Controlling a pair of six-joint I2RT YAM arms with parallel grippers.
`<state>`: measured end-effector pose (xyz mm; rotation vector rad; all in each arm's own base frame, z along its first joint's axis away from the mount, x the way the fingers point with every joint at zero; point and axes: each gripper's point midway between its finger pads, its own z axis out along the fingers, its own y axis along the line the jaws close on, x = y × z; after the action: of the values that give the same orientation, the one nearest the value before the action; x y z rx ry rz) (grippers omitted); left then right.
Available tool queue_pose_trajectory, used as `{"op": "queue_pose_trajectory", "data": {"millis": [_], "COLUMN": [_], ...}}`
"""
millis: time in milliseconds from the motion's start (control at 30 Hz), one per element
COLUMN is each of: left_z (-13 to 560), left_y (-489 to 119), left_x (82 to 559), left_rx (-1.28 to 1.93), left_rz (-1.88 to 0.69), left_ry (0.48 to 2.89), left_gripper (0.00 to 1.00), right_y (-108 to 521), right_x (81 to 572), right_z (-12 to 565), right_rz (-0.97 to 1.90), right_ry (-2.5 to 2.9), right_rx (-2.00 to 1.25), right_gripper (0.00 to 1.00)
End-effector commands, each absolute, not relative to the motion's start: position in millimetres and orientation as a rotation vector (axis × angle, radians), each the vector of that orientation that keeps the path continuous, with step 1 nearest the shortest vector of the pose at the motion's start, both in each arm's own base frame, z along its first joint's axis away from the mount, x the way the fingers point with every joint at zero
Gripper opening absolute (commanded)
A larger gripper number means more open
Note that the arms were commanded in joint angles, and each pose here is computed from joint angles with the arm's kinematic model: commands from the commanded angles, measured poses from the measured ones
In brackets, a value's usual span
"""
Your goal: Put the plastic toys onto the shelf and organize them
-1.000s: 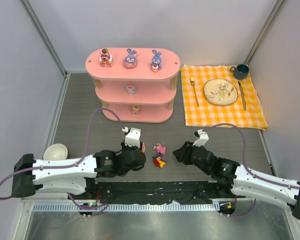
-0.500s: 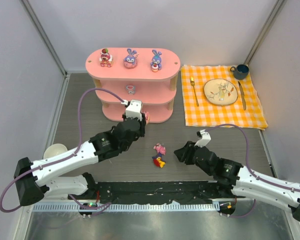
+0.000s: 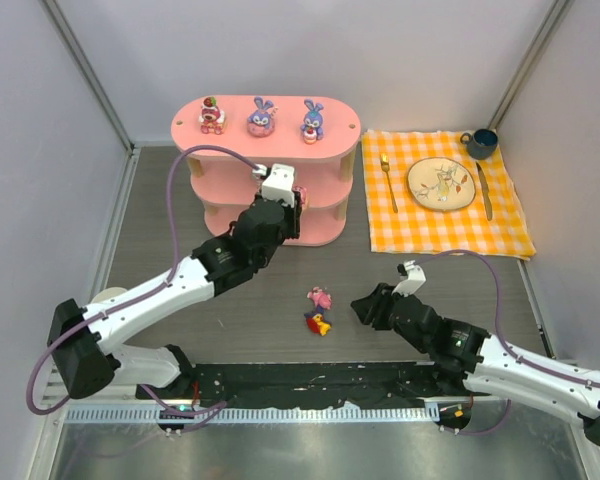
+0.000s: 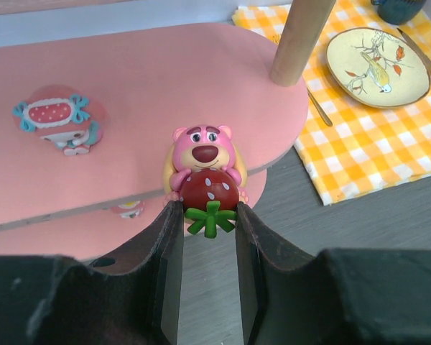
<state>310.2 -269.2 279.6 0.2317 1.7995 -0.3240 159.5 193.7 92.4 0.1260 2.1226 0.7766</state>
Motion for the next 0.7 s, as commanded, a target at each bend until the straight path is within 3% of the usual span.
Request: {"op": "queue_pose_trajectory", "data": {"millis": [0, 667], "left_z": [316.8, 300.1], "left_y": [-278.3, -277.2], "left_x": [328.0, 362.6], "left_rx": [0.211, 0.185], "left_rz": [-0.363, -0.319], "left_ry": [1.678, 1.666], "left_gripper": [0.0, 0.0], "right_y": [187.7, 182.9], "right_x": [163.9, 165.4], "right_z": [95.2, 91.9], "right_rz": [0.755, 0.712], "right_ry": [2.1, 2.108], "right_rx": [0.162, 0.158], "right_gripper": [0.44, 0.44]}}
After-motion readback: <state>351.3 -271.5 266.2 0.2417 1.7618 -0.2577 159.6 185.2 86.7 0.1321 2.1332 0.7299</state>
